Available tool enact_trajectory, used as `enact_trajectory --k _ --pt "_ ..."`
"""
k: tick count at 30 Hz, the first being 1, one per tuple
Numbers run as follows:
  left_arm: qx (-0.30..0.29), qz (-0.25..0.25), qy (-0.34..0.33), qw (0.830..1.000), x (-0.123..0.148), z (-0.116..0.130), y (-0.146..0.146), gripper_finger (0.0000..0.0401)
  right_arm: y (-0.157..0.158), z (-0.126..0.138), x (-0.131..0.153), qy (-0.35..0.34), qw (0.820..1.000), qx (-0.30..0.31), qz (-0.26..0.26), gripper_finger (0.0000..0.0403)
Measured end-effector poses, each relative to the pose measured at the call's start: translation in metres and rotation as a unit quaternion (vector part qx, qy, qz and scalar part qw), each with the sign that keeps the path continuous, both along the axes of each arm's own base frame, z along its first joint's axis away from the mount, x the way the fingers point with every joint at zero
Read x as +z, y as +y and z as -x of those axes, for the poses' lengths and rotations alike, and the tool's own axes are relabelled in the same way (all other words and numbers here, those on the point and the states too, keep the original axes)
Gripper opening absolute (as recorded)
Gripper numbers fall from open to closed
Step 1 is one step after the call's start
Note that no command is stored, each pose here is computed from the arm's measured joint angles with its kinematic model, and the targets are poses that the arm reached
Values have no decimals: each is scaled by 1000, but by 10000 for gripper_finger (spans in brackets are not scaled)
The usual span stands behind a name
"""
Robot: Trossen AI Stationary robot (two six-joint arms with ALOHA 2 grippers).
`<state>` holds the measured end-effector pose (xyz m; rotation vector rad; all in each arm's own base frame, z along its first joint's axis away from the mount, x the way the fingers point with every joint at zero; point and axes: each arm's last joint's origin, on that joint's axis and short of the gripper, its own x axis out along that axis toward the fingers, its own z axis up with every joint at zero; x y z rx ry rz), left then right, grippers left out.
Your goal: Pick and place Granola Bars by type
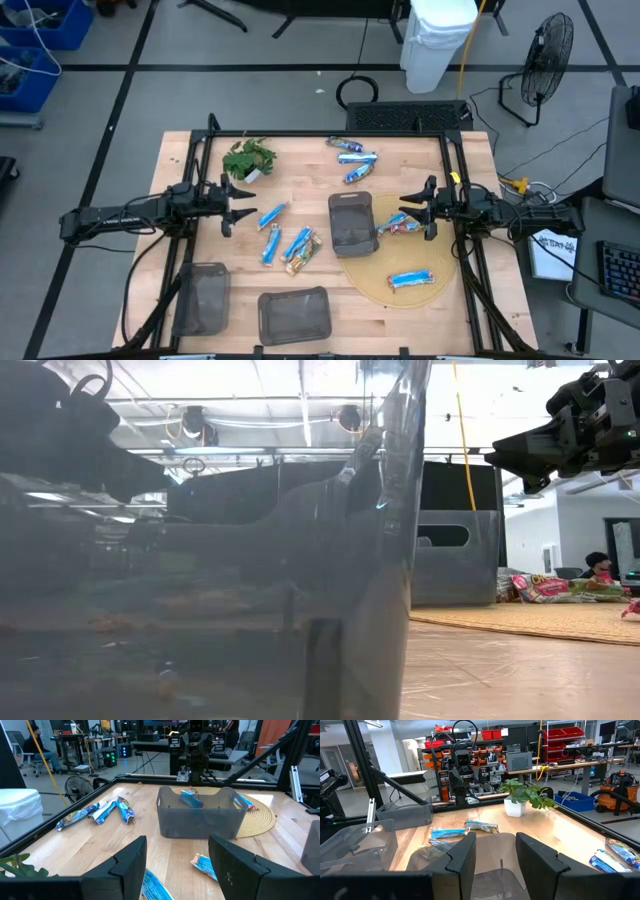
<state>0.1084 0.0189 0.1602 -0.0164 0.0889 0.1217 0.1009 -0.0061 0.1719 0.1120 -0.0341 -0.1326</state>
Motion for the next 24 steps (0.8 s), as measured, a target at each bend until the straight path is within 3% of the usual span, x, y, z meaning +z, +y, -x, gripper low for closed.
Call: enact_trajectory --k 24 --pt "0 0 0 1000 0 0 0 216 0 0 3 -16 1000 -1 0 130"
